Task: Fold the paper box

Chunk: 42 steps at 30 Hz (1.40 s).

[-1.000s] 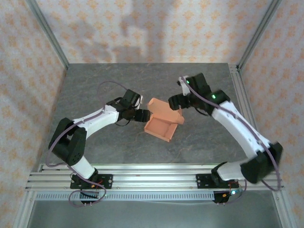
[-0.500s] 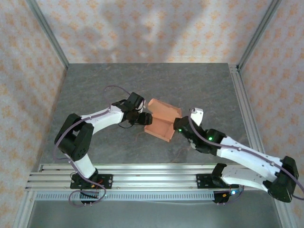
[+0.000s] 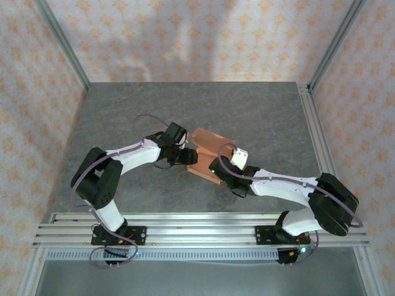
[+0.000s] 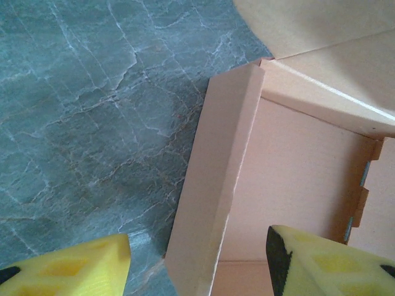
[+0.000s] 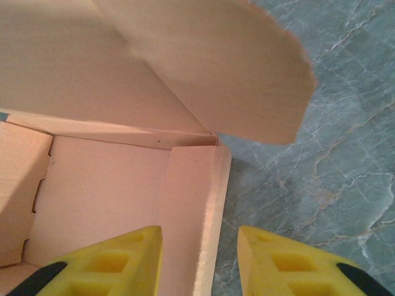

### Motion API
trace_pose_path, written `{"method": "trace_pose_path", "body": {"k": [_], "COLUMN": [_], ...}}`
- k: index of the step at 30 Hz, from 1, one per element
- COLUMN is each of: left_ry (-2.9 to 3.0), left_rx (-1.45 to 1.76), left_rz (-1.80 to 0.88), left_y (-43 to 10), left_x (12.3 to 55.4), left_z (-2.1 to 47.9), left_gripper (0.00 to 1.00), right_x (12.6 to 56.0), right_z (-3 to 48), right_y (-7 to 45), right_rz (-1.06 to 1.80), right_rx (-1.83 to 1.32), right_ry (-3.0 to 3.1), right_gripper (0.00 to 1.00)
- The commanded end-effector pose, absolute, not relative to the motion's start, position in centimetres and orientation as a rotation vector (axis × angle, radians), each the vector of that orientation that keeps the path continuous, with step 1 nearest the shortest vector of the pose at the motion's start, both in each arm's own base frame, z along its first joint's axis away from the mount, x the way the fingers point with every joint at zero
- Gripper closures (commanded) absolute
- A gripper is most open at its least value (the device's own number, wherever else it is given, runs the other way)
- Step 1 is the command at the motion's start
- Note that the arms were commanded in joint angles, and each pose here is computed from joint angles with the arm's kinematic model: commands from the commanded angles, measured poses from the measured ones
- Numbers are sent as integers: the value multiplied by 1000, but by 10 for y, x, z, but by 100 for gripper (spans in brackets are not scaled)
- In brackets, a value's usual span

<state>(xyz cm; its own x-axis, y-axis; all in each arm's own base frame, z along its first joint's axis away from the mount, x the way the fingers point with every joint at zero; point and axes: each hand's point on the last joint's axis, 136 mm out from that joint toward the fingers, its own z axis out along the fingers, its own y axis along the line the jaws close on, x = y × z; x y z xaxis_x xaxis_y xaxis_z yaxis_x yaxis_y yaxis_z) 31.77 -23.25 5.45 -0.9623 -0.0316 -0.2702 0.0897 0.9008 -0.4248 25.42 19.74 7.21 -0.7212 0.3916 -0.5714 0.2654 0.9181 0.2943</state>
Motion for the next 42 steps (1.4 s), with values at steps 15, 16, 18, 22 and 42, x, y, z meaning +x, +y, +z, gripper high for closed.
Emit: {"method": "trace_pose_path", "body": {"k": [15, 16, 18, 22, 42], "left_ry": [2776, 2765, 2747, 2687, 2450], "left_rx": [-11, -16, -23, -67, -732], "left_rz": [-615, -601, -561, -477, -542], "left_y": [-226, -224, -218, -203, -96], "left_x": [315, 317, 319, 324, 325], "left_z": [57, 60, 65, 76, 60], "left_gripper": [40, 40, 39, 38, 28], "right_x": [275, 276, 277, 280, 314], "right_z": [50, 49, 45, 40, 101], "right_y": [214, 212, 210, 201, 236], "right_rz": [192, 162, 99, -65, 184], "right_rx": [374, 346, 285, 157, -31], "right_ry": [2588, 2601, 2632, 2673, 2502], "right_gripper": [86, 88, 90, 92, 97]}}
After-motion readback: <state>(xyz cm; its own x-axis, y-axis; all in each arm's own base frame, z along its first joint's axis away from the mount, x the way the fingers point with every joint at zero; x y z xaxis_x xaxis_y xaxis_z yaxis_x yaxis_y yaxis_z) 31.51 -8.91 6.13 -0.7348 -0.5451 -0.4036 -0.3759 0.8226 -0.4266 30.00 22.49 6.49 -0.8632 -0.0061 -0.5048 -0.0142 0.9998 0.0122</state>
